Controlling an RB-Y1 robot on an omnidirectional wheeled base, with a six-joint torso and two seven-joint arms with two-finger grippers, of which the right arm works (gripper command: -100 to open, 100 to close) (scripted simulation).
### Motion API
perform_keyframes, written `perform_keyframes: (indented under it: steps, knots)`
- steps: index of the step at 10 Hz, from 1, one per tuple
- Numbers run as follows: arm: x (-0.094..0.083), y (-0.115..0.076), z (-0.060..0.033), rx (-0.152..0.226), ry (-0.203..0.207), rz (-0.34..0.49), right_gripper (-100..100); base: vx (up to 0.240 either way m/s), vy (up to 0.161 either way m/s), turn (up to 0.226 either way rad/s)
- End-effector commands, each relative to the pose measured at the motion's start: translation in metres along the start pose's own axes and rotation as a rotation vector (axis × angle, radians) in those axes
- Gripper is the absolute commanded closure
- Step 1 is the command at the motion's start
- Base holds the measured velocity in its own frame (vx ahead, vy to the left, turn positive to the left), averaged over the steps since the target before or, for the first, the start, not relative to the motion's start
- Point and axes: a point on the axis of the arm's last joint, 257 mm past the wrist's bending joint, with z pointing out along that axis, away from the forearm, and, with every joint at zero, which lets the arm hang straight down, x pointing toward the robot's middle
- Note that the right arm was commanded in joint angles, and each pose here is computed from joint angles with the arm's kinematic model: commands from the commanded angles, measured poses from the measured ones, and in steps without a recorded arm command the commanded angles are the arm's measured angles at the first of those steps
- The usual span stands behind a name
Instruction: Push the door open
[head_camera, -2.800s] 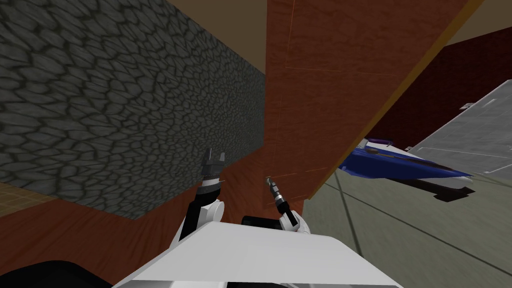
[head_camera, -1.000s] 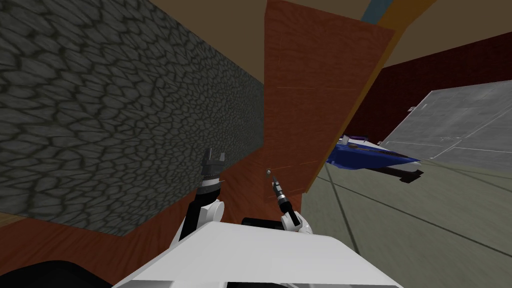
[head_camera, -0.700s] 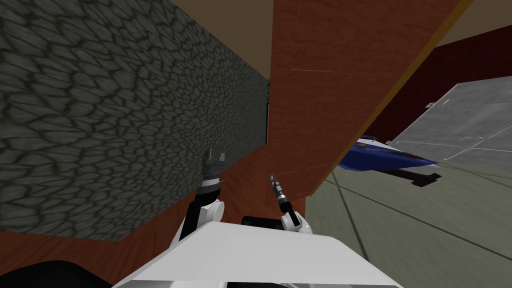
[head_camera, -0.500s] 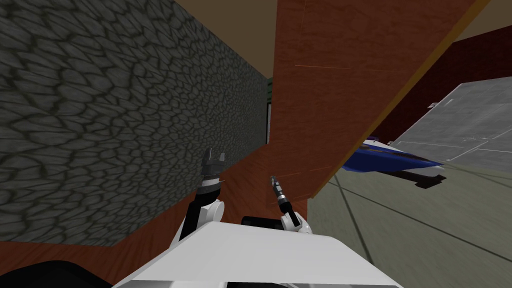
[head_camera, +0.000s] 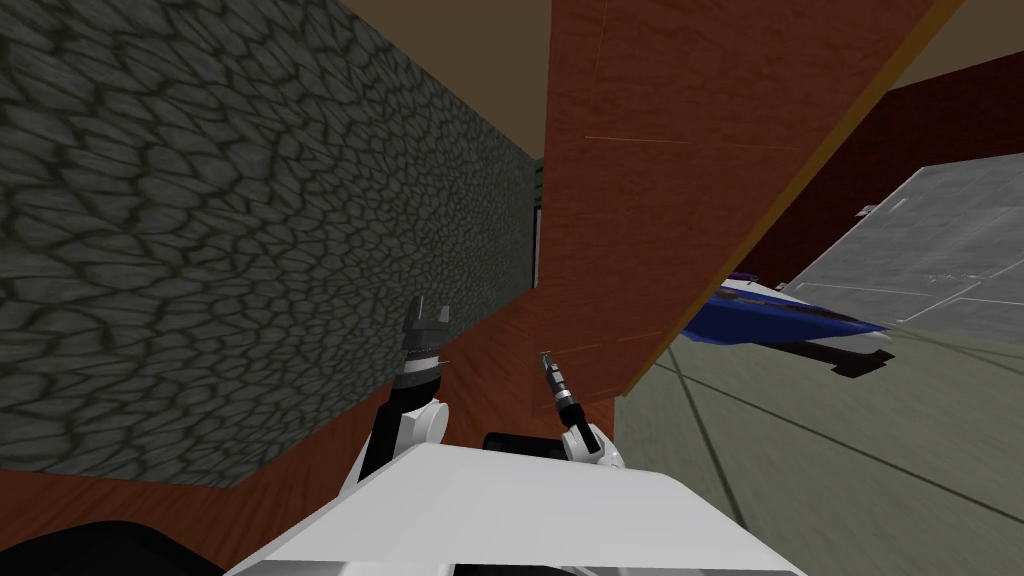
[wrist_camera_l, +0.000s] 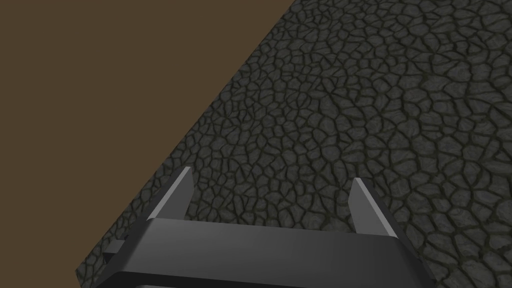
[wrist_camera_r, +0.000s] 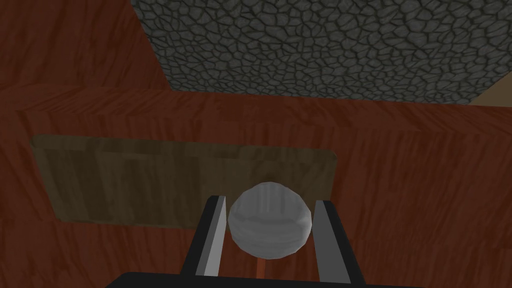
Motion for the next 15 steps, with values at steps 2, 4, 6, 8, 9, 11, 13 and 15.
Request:
perform_keyframes:
  steps: [2, 4, 6, 8, 9, 11, 13, 15]
  knots:
    - [-0.01, -0.001, 0.0002, 0.003, -0.021, -0.004, 100, 0.045, 0.023, -0.018]
    - [-0.021, 0.0, 0.0009, 0.003, -0.043, -0.006, 100, 0.15, 0.104, -0.057]
    - [-0.032, 0.0, 0.0018, 0.004, -0.07, -0.006, 100, 0.154, 0.105, -0.032]
    - [-0.043, 0.0, 0.0026, 0.004, -0.098, -0.004, 100, 0.179, 0.136, -0.089]
    - [-0.05, 0.001, 0.0031, 0.004, -0.117, -0.002, 100, 0.143, 0.121, -0.036]
    - [-0.06, 0.001, 0.0039, 0.004, -0.15, 0.005, 100, 0.18, 0.113, -0.062]
    - [-0.066, 0.002, 0.0046, 0.004, -0.172, 0.012, 100, 0.154, 0.106, -0.053]
    - [-0.074, 0.0, 0.0037, 0.007, -0.184, 0.007, 100, 0.097, 0.049, -0.028]
